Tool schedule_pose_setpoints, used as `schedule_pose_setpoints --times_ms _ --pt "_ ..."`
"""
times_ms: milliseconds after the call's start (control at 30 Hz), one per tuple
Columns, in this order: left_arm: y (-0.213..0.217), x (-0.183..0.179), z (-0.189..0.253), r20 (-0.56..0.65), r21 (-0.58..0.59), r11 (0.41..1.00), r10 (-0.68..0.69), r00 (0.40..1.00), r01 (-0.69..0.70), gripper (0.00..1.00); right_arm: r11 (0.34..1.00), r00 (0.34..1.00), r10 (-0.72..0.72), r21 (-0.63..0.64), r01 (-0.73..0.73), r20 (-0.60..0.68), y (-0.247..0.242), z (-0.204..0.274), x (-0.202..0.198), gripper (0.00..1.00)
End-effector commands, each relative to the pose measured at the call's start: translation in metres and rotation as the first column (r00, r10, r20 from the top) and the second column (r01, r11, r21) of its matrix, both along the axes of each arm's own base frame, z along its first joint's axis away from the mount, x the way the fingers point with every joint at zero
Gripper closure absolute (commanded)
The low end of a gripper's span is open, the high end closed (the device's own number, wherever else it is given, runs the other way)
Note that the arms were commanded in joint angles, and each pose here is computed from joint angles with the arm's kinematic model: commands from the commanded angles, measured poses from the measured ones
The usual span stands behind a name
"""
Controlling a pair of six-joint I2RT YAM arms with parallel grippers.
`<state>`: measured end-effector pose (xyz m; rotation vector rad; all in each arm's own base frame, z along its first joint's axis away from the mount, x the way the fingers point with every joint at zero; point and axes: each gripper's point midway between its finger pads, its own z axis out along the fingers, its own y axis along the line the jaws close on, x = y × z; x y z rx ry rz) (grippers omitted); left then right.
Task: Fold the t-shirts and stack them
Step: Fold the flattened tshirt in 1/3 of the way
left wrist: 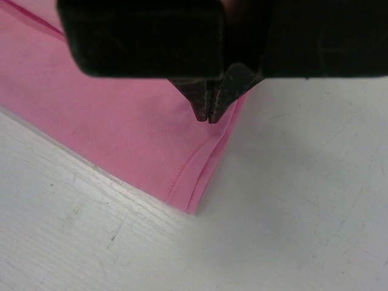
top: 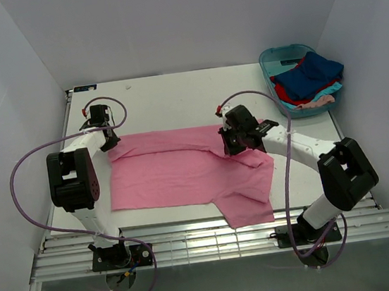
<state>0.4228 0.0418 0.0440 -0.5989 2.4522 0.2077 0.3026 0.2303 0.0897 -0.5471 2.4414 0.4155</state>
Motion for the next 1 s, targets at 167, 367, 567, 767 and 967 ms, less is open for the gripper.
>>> schedule_pose_setpoints --times_ms 167,367,567,767,967 --pt "-0.006 0.007 0.019 0.053 -0.022 1.000 -0.012 0.999 0.013 1.00 0.993 0.985 0.113 0.038 -0.109 -0.132 0.035 -0.018 -0.070 0.92" --pt "-0.006 0.005 0.020 0.054 -0.021 1.000 -0.013 0.998 0.014 1.00 0.985 0.979 0.167 0.053 -0.162 -0.119 0.055 0.001 -0.087 0.86" --pt "-0.008 0.006 0.019 0.053 -0.028 0.999 -0.016 0.998 0.017 1.00 0.987 0.984 0.162 0.038 -0.159 -0.079 0.050 0.021 -0.086 0.61" --pt "-0.009 0.005 0.021 0.058 -0.033 0.999 -0.019 0.998 0.021 1.00 0.996 0.998 0.026 -0.082 -0.021 0.053 0.018 0.029 -0.061 0.59" --pt "-0.026 0.003 0.024 0.069 -0.039 0.997 -0.062 0.996 0.065 1.00 0.983 0.990 -0.120 -0.131 0.129 0.077 -0.010 0.019 -0.034 0.65"
